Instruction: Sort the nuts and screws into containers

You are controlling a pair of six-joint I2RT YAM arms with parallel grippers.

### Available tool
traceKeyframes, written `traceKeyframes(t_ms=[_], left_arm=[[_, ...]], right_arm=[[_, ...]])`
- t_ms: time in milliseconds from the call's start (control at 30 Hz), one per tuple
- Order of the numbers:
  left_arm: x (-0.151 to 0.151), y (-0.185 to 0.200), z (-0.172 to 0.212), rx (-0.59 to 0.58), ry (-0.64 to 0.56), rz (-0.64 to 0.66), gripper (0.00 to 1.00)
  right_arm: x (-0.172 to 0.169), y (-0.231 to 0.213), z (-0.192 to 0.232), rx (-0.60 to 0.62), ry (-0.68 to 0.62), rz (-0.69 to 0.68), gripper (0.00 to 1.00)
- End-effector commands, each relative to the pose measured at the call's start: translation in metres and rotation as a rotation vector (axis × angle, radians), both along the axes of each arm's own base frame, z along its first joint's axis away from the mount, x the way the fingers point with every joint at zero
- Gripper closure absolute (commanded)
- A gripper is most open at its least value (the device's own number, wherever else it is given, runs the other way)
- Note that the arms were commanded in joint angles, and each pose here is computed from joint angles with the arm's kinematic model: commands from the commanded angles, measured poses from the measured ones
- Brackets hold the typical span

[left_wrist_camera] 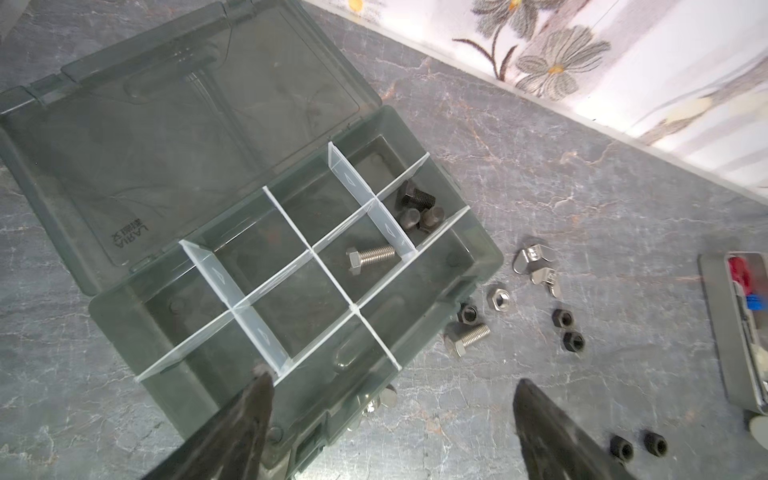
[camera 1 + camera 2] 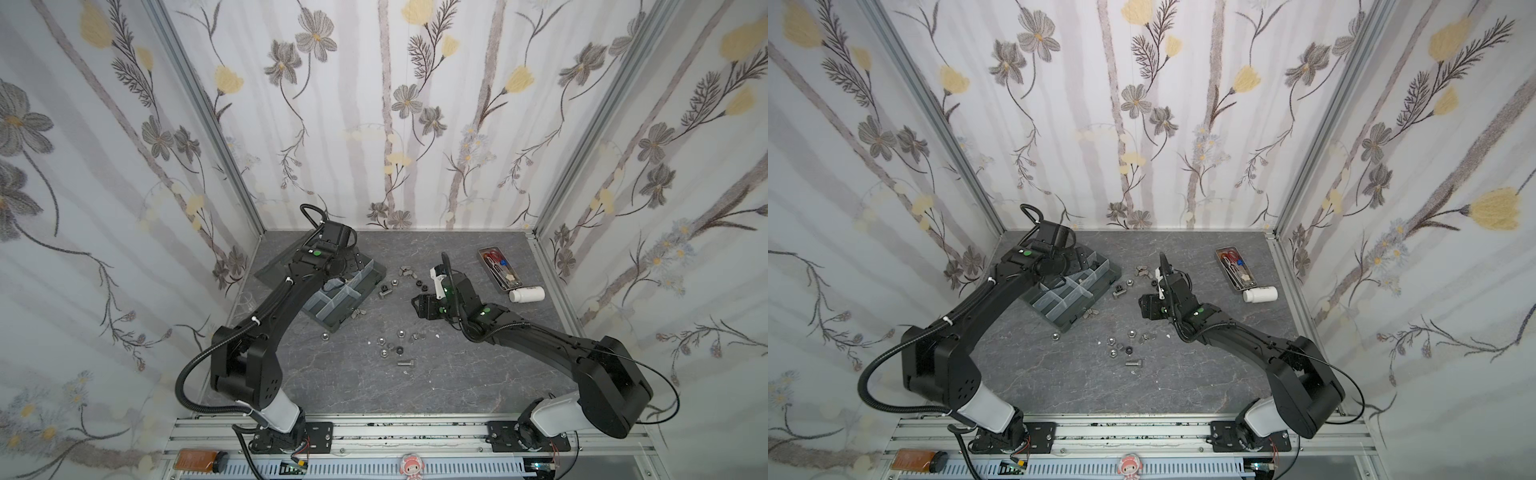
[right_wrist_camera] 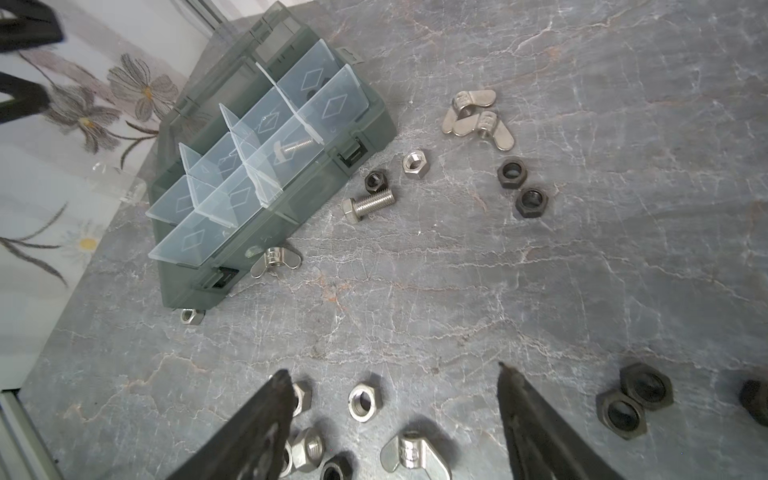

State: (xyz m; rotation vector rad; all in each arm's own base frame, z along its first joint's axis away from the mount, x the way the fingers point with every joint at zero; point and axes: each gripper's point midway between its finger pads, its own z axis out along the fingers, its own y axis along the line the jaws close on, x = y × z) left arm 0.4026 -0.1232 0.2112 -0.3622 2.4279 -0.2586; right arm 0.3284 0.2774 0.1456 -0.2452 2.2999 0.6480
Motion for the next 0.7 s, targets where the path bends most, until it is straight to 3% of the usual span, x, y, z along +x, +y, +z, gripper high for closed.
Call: traceKeyframes(t_ms=[0, 133, 333, 667], left_arm=[[-0.024, -0.003, 0.010, -0.076, -0.050, -0.033, 0.06], [-0.054, 0.005, 0.021, -0.101, -0.092, -0.042, 0.00], [-0.088, 0.016, 0.037, -0.141, -0.151, -0.046, 0.00], [-0.120, 0.026, 0.030, -0.164, -0.173, -0.042, 0.00]], right_arm=[[0.009, 0.008, -0.009, -0.100, -0.004, 0.018, 0.22], [0.021, 0.030, -0.025, -0.160, 0.010, 0.051, 0.20], [0.039, 0.068, -0.041, -0.213, 0.012, 0.092, 0.19], [0.068, 0.101, -0.076, -0.250, 0.045, 0.110, 0.23]])
